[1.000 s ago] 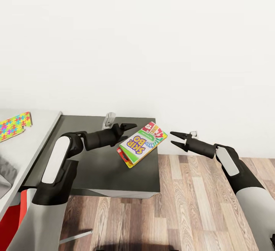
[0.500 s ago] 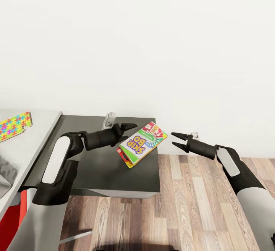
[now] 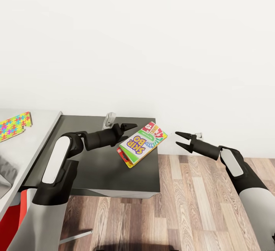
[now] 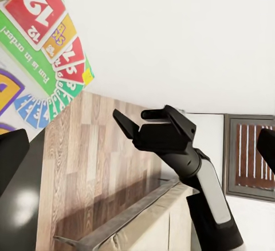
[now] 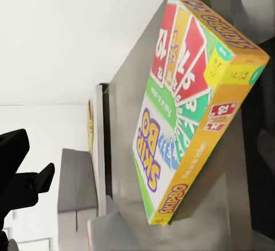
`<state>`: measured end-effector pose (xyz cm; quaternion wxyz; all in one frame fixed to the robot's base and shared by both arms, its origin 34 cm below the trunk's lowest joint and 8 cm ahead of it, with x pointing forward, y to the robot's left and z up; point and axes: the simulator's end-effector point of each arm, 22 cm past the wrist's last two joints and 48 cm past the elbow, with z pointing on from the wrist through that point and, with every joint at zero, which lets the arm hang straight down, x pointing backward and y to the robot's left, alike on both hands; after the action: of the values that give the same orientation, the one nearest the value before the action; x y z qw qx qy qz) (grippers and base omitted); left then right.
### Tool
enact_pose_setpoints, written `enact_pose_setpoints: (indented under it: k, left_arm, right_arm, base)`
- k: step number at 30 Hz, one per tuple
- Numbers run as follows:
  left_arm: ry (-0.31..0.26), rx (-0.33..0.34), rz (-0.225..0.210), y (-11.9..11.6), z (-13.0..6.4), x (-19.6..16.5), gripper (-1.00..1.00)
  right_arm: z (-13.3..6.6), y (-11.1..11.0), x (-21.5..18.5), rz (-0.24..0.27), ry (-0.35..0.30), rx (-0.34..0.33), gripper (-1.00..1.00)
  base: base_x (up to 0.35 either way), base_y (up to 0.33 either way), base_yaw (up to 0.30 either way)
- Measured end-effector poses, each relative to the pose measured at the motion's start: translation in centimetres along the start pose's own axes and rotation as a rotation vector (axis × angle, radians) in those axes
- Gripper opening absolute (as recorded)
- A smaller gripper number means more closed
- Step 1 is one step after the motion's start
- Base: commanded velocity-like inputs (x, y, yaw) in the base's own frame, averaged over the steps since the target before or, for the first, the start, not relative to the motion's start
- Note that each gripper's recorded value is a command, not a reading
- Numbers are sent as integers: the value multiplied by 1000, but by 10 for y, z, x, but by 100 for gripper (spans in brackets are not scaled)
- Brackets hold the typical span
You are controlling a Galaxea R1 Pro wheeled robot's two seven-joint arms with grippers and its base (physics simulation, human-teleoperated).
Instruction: Put all the toys in the child's room - the three board games (two on the bed and one on the table), the two jigsaw puzzles on the table, and the tennis ball on the table - inside the toy box on the table in the child's room.
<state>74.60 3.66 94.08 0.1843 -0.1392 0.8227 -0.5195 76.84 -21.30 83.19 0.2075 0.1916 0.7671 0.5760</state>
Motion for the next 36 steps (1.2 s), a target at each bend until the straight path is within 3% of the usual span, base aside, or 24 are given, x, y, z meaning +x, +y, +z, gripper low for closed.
enact_pose_setpoints:
  k: [20,36]
  left_arm:
    - [3,11,-2,15,11,2,100]
    - [4,19,-4,30,21,4,100]
  right_arm:
    - [-8,-46,-16,36,-59,81,100]
    - [-4,-71,-18,40,-68,99,100]
  base:
    - [0,0,0]
    - [0,0,0]
